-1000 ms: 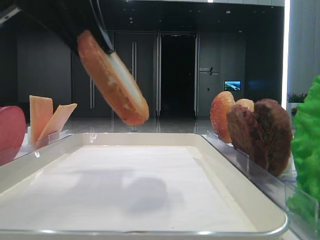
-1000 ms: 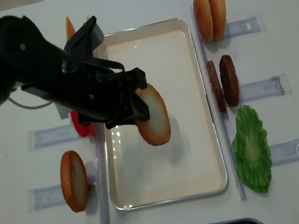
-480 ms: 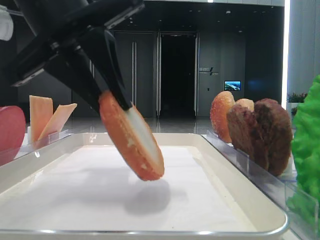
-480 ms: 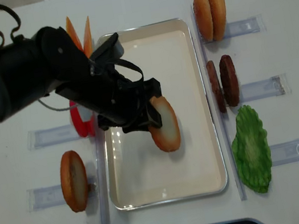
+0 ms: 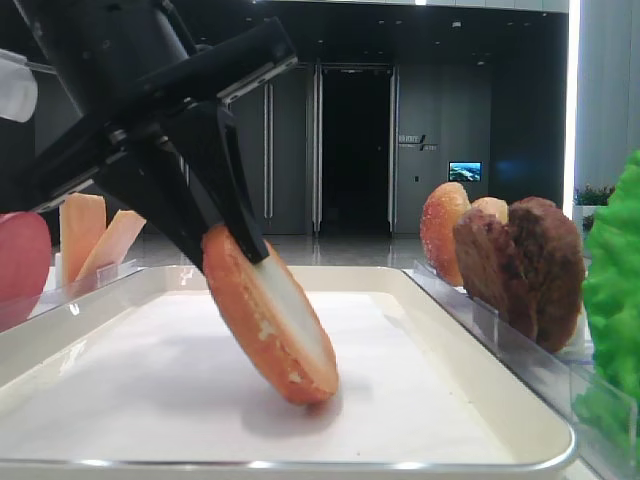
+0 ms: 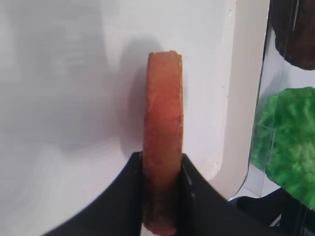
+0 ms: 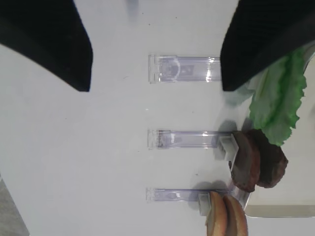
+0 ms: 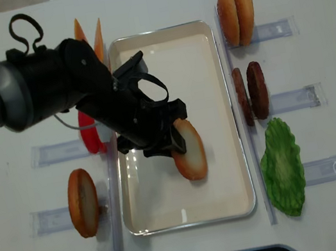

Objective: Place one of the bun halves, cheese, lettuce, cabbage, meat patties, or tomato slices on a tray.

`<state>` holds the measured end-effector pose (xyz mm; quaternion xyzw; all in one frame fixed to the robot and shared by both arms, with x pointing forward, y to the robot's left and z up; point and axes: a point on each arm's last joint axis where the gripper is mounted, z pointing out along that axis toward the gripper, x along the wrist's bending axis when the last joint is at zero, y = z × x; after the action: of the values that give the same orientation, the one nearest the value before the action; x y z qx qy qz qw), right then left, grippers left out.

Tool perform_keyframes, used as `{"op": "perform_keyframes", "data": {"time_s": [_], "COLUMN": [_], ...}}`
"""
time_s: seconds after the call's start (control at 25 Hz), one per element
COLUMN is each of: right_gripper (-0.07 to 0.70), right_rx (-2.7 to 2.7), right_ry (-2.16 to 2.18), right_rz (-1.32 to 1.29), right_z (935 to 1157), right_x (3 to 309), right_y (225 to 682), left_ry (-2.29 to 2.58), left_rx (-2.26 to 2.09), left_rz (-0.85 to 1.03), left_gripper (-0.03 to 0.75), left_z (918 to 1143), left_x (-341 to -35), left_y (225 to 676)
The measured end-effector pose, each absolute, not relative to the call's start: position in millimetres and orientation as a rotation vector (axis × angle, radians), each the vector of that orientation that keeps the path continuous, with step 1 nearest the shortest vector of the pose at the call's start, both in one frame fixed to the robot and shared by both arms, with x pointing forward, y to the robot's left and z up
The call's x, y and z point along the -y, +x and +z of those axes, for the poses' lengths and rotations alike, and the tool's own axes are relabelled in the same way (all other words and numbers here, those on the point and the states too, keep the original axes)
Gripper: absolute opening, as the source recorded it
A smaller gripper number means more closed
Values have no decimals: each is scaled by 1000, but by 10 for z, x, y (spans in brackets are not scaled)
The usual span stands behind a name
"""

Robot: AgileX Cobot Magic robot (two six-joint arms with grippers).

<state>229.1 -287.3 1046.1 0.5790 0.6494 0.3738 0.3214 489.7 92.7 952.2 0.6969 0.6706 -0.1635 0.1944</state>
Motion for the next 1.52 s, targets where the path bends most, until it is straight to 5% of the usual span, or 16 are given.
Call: {"op": "perform_keyframes", "data": {"time_s": [0.36,0.6,0.76,1.2,1.52], "right_gripper": [541,541,541,541,541], "right_rx": [-1706,-1706,-1706,-1706,-1706], "right_ry": [1521,1521,1521,1521,1521], "right_rz": [982,982,982,982,982], "right_z": [10461,10461,10461,10461,10461], "right_x": [2873,2873,2873,2873,2873], "right_y": [2291,2291,2291,2291,2291], "left_ry": [1961,2024,2055,2132,2284], "left_rx": [-1885,-1896,-1909,-1930,-1921], "left_rz": [-466,-465,-434,-310,-185], "left_gripper": [148,435,540,557,558], "left_z": [9505,9471,9481,9631,9995], "left_x": [-923,-954,-989,-1125,-1273], "left_y": [4898,4871,4861,4811,4759]}}
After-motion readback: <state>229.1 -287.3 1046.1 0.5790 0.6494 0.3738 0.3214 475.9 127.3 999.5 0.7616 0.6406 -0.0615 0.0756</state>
